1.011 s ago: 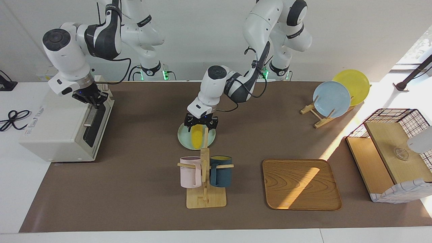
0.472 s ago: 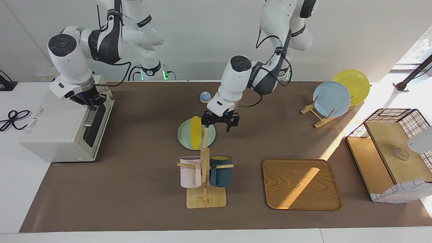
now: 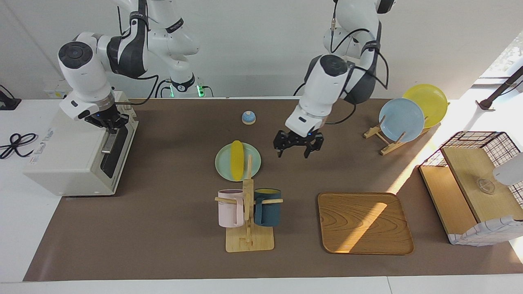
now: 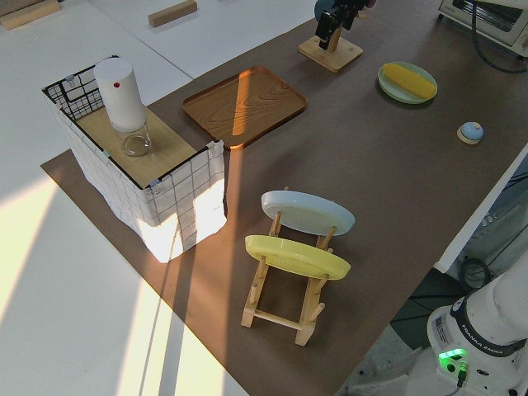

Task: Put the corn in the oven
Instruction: 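Lower the corn onto the plate while the right gripper grips the oven door, then pull the toaster oven door open with the right gripper, then move the right gripper to the plate rim and grasp it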

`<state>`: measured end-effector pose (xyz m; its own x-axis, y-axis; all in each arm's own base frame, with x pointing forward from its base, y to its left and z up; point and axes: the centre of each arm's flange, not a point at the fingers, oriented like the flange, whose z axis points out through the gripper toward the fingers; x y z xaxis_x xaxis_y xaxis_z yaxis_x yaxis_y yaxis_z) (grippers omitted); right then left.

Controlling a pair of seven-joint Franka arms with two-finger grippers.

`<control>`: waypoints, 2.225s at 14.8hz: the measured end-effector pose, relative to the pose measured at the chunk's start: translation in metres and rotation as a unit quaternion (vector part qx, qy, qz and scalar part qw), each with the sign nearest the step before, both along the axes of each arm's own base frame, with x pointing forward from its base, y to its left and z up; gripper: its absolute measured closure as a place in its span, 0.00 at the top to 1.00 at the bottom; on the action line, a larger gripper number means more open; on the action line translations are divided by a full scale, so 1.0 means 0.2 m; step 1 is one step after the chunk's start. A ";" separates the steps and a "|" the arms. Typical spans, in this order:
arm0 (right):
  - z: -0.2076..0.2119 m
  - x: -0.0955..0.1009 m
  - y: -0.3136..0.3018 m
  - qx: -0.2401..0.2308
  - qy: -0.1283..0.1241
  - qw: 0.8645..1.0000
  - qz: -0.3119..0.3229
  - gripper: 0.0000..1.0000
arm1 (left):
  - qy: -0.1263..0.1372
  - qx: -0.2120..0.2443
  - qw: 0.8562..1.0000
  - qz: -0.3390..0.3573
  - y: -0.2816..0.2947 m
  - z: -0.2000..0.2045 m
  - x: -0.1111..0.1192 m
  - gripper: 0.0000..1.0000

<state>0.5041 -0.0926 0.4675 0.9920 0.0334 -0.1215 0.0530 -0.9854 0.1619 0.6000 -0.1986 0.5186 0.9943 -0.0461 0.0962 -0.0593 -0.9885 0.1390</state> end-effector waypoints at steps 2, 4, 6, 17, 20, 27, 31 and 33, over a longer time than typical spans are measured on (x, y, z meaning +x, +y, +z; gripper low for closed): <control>-0.01 0.00 0.02 0.018 -0.003 1.000 -0.007 0.01 | 0.006 0.009 1.000 -0.016 0.28 0.07 0.03 1.00; -0.04 0.00 0.06 0.037 -0.008 0.999 -0.014 0.01 | 0.014 0.029 0.999 -0.021 0.50 0.16 -0.01 1.00; -0.10 0.00 0.16 0.058 -0.012 0.998 -0.030 0.01 | 0.029 0.054 0.998 -0.024 0.59 0.29 -0.11 1.00; -0.85 0.03 0.50 0.085 -0.018 0.995 -0.039 0.01 | 0.061 0.064 0.996 -0.033 0.60 0.45 -0.36 1.00; -0.85 0.04 0.51 0.081 -0.019 0.995 -0.047 0.01 | 0.058 0.063 0.996 -0.033 0.60 0.42 -0.33 1.00; -0.61 0.15 1.17 0.116 -0.058 0.990 -0.052 0.48 | 0.040 0.062 0.997 -0.036 0.57 0.42 -0.29 1.00; -0.44 0.12 1.75 0.116 -0.067 0.989 -0.070 0.90 | 0.039 0.062 0.997 -0.035 0.58 0.43 -0.28 1.00; -0.40 0.11 1.98 0.101 -0.070 0.989 -0.079 1.00 | 0.038 0.062 0.997 -0.034 0.58 0.43 -0.28 1.00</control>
